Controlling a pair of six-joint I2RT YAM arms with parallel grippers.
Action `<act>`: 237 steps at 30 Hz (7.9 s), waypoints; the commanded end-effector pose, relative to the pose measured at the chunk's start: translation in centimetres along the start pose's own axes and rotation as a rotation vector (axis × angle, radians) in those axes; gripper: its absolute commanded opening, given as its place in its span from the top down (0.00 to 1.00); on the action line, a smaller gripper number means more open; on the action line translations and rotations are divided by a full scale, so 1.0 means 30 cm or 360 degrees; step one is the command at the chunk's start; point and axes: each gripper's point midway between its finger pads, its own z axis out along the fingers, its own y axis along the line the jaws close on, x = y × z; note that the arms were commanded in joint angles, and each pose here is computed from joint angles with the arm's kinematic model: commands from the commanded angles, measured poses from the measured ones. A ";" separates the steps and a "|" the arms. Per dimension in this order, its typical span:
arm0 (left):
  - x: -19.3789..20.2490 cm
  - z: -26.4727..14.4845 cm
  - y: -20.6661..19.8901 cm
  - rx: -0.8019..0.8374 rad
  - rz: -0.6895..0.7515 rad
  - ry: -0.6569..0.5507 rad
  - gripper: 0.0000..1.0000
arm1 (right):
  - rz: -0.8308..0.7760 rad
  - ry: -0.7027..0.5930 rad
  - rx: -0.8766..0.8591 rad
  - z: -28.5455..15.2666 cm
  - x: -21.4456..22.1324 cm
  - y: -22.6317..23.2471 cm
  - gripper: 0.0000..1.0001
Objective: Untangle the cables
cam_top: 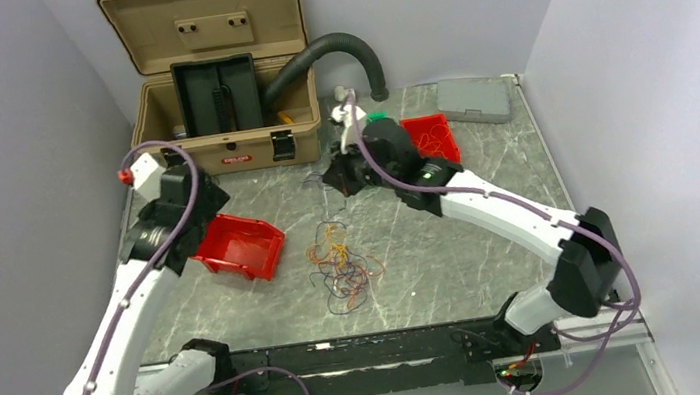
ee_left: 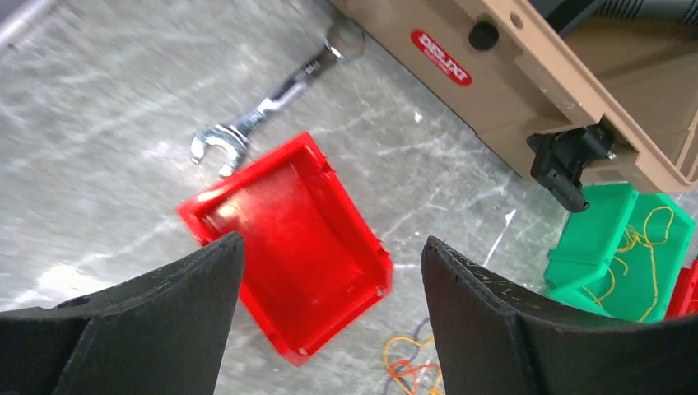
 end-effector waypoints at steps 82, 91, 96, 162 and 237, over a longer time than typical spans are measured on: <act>0.646 -0.187 -0.117 0.1209 0.1055 0.0769 0.13 | 0.0276 0.0410 0.0152 0.104 0.508 0.019 1.00; 0.750 -0.154 -0.139 0.1242 0.1035 0.0902 0.23 | 0.0388 0.0270 0.0289 0.003 0.452 -0.049 1.00; 0.814 -0.110 -0.151 0.1190 0.1109 0.0976 0.27 | 0.0436 0.0305 0.0267 0.006 0.477 -0.044 1.00; 0.147 -0.197 0.085 0.0588 0.0469 -0.0165 1.00 | 0.0931 0.0213 0.1369 -0.349 0.669 -0.549 0.92; 1.168 -0.019 -0.377 0.0926 0.1869 0.1140 0.39 | 0.0862 0.0184 0.1085 -0.455 0.571 -0.549 0.09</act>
